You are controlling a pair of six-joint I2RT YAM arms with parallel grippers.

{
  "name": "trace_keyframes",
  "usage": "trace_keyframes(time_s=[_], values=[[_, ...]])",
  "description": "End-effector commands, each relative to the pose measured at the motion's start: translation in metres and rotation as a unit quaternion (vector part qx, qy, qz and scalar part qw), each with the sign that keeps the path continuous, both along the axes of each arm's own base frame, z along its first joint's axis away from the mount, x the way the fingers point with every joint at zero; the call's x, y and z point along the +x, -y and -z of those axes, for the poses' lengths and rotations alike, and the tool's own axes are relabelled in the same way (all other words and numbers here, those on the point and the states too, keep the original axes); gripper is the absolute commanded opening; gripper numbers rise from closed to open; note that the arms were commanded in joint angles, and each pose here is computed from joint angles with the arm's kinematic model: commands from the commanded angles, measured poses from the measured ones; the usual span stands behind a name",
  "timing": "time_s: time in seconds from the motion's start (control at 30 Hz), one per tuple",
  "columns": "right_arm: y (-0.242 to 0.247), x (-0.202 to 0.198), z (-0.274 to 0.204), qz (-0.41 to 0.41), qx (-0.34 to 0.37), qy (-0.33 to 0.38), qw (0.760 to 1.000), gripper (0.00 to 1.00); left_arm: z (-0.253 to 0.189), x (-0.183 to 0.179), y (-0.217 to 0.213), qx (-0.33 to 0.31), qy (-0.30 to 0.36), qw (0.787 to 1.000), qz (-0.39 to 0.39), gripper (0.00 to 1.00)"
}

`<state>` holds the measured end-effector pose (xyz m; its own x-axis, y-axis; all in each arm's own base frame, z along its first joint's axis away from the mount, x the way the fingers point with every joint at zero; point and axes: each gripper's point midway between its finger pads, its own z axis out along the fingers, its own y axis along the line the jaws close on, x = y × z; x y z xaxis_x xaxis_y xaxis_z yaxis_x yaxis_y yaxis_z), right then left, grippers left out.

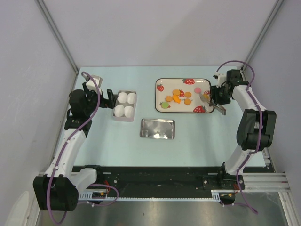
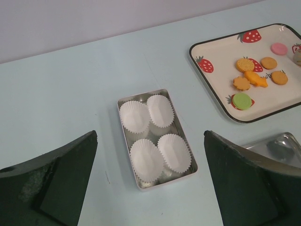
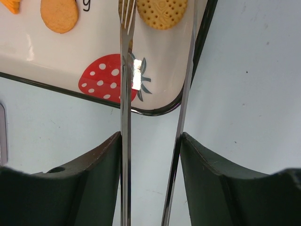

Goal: Pack the cookies

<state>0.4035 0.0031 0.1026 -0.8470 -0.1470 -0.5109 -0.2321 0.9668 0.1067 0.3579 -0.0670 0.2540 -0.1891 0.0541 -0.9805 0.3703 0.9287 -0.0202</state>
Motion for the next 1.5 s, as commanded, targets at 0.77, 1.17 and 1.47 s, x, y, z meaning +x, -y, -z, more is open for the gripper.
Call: trace_keyframes(time_s=[0.77, 1.17, 1.47], values=[[-0.001, -0.006, 0.002, -0.003, 0.014, -0.014, 1.0, 0.51, -0.016, -0.003, 0.004, -0.001, 0.028, 1.0, 0.01, 1.0], [-0.005, -0.008, -0.004, -0.011, 0.002, -0.008, 1.0, 0.43, -0.015, -0.002, 0.004, -0.001, 0.029, 1.0, 0.011, 1.0], [-0.025, -0.005, -0.033, -0.025, -0.013, 0.037, 0.999, 0.38, -0.013, -0.002, 0.003, -0.001, 0.026, 1.0, 0.009, 1.0]])
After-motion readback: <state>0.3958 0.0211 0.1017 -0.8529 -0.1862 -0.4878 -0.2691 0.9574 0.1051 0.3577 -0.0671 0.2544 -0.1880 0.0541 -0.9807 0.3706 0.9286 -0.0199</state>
